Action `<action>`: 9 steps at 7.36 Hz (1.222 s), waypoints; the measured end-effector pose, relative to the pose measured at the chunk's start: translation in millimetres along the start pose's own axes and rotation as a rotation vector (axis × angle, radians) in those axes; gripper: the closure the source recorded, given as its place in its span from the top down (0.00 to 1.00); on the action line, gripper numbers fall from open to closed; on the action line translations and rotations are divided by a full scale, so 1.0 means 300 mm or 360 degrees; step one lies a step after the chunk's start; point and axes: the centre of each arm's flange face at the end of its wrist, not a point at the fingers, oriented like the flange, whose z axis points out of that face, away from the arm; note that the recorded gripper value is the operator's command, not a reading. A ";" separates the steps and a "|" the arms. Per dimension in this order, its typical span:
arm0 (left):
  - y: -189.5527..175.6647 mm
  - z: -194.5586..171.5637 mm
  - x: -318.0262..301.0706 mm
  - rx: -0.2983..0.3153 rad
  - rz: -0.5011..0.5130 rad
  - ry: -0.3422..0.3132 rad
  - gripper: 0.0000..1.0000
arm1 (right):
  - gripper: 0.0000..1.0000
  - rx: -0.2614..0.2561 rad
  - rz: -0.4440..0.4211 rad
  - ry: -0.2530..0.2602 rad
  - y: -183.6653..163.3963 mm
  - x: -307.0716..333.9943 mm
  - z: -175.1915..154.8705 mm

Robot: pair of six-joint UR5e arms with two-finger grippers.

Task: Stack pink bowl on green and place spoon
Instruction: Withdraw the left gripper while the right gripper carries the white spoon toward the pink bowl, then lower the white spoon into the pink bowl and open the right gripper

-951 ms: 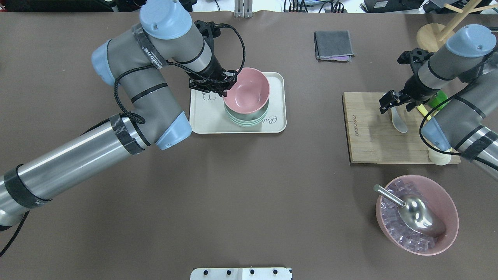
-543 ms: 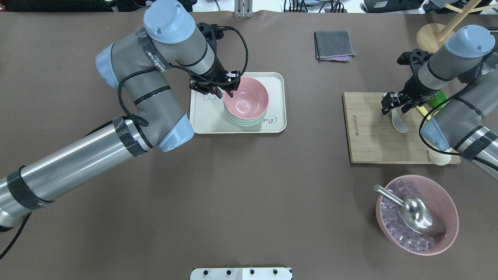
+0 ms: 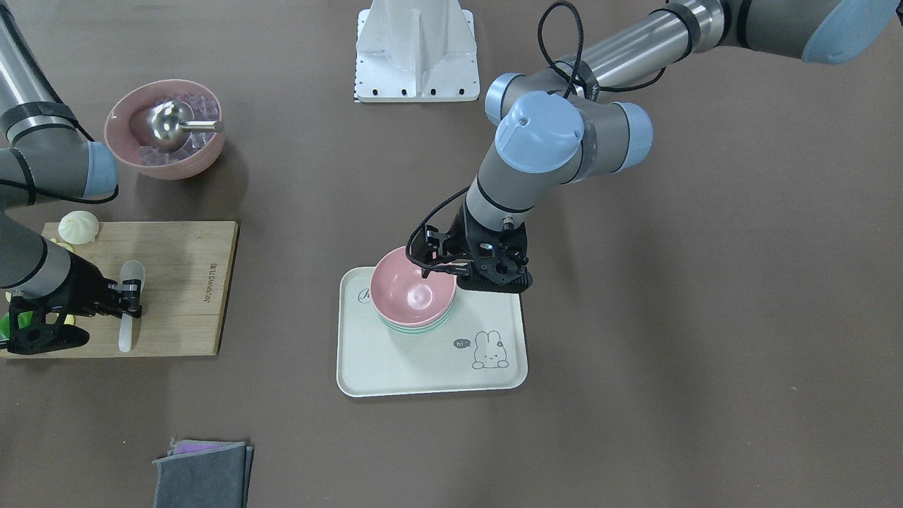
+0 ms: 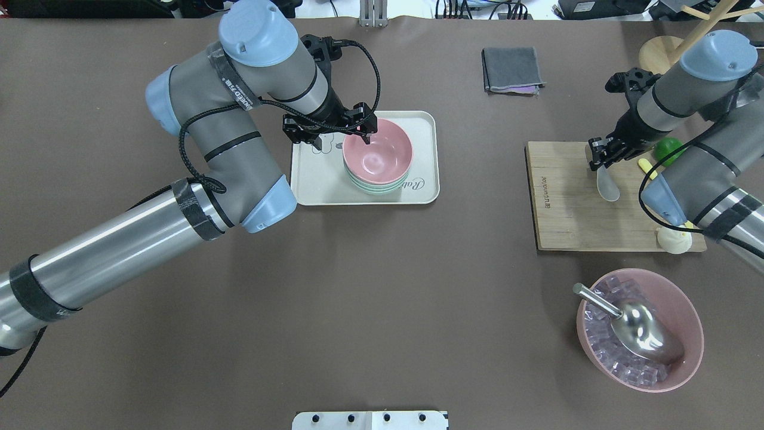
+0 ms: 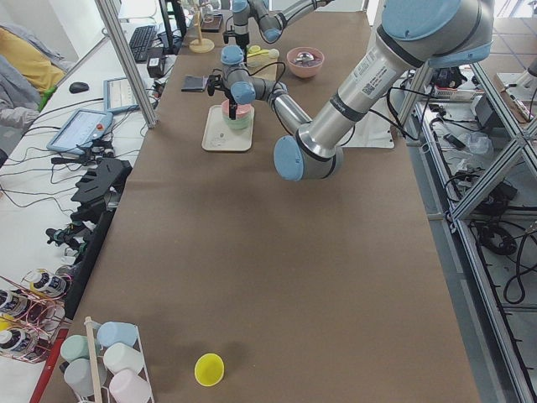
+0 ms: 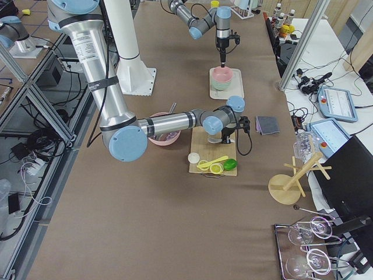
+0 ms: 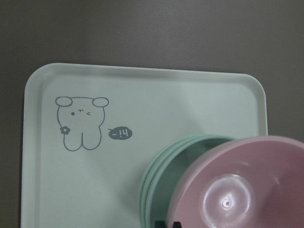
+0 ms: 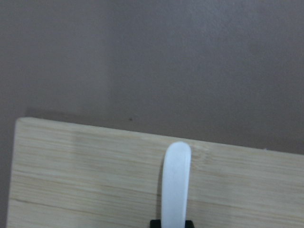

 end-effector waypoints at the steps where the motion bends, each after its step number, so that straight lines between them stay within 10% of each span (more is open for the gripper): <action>1: -0.012 -0.037 -0.090 -0.0010 0.0011 0.0002 0.98 | 0.00 0.0020 0.0036 -0.0013 -0.057 -0.077 -0.055; 5: -0.008 -0.251 -0.737 -0.0075 0.0249 -0.0037 0.98 | 0.00 0.0121 0.0462 -0.0212 -0.210 -0.684 -0.249; 9: 0.000 -0.297 -0.978 -0.0099 0.0327 -0.0086 0.98 | 0.00 0.0184 0.0605 -0.0314 -0.127 -1.212 -0.167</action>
